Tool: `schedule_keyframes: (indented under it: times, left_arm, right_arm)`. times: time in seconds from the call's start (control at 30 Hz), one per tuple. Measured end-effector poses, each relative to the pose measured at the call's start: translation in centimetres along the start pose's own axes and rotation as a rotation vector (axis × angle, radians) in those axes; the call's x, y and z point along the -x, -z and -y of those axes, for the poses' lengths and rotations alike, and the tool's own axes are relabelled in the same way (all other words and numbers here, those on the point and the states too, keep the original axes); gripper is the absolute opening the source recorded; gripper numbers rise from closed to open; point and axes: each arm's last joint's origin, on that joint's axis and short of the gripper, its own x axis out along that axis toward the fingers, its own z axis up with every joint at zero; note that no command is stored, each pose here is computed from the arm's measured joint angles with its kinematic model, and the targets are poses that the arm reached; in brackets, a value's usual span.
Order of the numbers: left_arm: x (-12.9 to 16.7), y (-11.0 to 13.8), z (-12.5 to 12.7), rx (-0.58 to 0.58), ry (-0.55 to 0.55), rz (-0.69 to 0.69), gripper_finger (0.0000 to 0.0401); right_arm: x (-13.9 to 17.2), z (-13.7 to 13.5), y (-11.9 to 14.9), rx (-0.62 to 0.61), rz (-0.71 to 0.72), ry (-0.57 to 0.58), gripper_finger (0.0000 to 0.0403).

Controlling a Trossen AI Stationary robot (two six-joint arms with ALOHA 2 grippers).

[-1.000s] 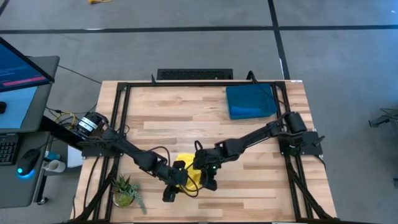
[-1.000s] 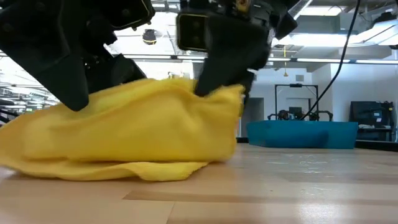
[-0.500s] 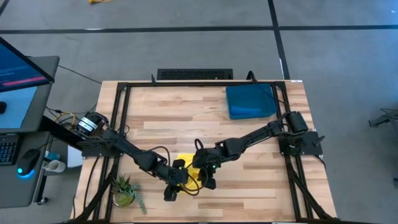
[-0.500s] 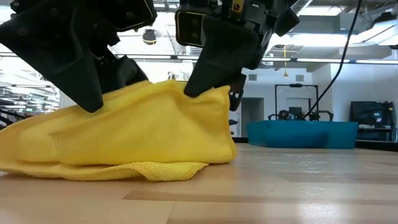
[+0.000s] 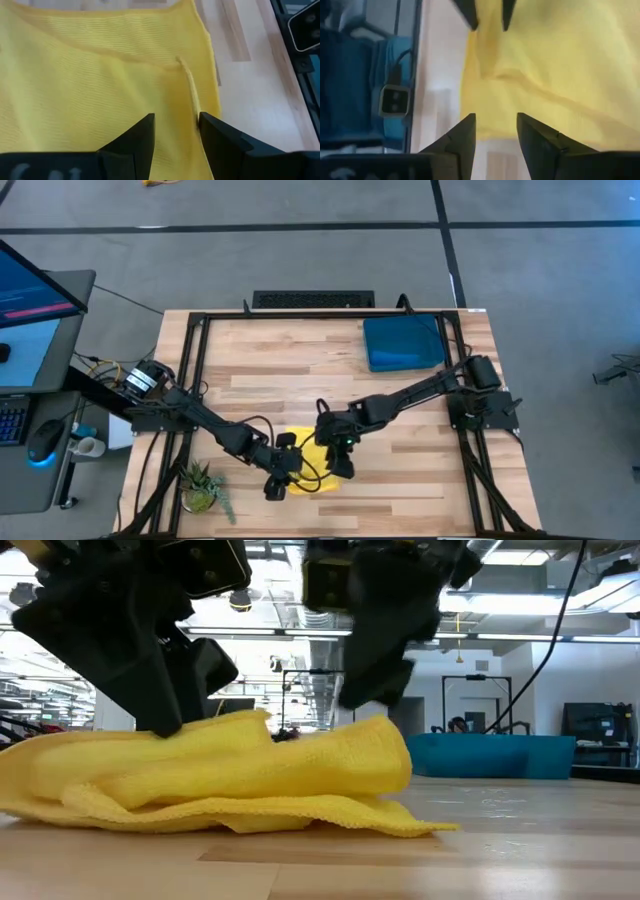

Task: Roll microfiber towels into tight, uniform cylinder then place into a basket
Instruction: Roll the yellow microfiber cloth

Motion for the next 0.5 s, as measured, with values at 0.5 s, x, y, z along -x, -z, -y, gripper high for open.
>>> schedule_keyframes:
  times: [0.5]
  left_arm:
    - [0.0,0.1,0.3,-0.007,0.004,0.000,0.0145]
  right_arm:
    - [5.5,-6.6,5.0,0.351,0.037,0.249,0.0159]
